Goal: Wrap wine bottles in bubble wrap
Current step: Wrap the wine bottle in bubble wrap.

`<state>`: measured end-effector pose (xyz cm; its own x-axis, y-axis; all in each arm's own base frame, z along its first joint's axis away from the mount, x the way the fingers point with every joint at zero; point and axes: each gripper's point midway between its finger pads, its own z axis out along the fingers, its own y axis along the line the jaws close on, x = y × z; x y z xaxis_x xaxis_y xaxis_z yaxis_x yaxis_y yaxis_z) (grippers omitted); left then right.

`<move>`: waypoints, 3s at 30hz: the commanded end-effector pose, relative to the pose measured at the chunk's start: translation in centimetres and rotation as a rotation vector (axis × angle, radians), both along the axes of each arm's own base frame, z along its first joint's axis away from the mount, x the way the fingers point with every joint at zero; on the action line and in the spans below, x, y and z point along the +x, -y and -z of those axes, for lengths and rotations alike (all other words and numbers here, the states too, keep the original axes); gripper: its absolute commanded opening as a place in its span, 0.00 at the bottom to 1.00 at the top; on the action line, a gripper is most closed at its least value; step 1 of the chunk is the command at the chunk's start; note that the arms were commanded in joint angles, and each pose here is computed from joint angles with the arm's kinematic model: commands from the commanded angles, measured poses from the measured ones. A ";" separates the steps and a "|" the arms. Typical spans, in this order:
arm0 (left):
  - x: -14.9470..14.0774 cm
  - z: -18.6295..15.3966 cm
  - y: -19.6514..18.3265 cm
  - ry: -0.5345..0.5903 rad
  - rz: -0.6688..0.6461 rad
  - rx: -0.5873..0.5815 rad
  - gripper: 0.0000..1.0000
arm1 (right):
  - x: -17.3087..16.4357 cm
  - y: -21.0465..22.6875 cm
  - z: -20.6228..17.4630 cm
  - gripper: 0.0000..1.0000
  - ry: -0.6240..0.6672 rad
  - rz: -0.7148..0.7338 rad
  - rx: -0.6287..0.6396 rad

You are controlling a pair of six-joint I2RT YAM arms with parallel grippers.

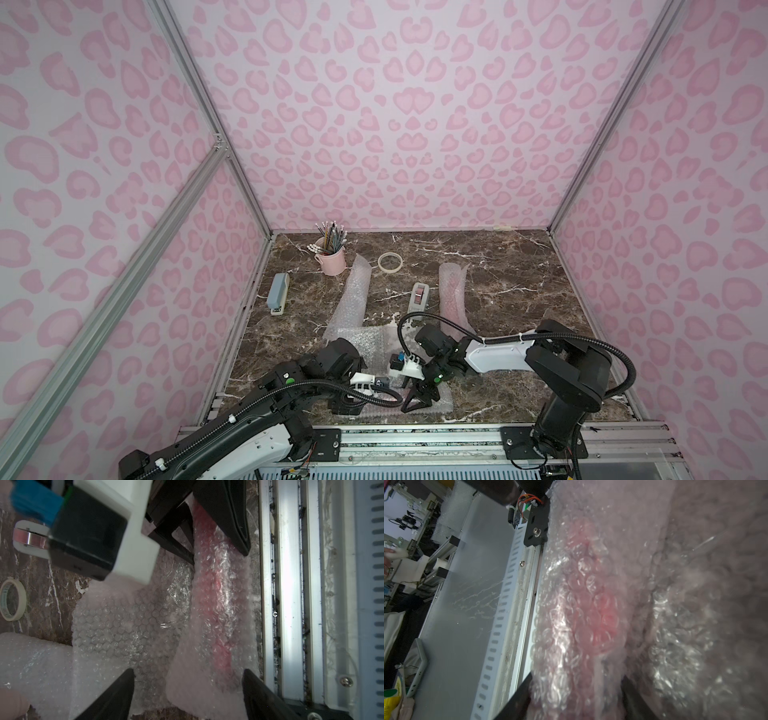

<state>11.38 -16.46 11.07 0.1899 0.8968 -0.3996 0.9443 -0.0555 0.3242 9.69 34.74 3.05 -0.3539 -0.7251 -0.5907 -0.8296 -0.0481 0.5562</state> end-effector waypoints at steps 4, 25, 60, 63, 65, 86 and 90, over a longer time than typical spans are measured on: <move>0.4 1.4 1.7 0.115 0.086 0.109 0.85 | 1.5 0.6 0.9 0.49 -0.096 0.116 -0.067; 2.5 6.1 6.2 0.135 -0.111 0.191 0.82 | 4.1 0.0 -0.2 0.49 -0.255 0.219 0.025; 1.4 9.0 5.1 -0.149 -0.188 0.252 0.51 | 6.2 3.7 -3.6 0.98 -0.067 0.328 -0.006; 1.4 9.1 4.9 -0.153 -0.183 0.273 0.51 | 7.0 4.5 -4.0 0.98 -0.030 0.361 -0.025; 1.5 9.1 5.0 -0.154 -0.183 0.271 0.51 | 7.9 5.3 -3.9 0.98 0.023 0.391 -0.056; 1.4 7.1 5.9 -0.540 -0.242 0.118 0.49 | 1.6 7.3 -10.1 0.98 0.953 0.236 0.275; 1.9 6.8 6.0 -0.576 -0.264 0.099 0.49 | 0.6 6.2 -8.0 0.96 1.003 0.119 0.224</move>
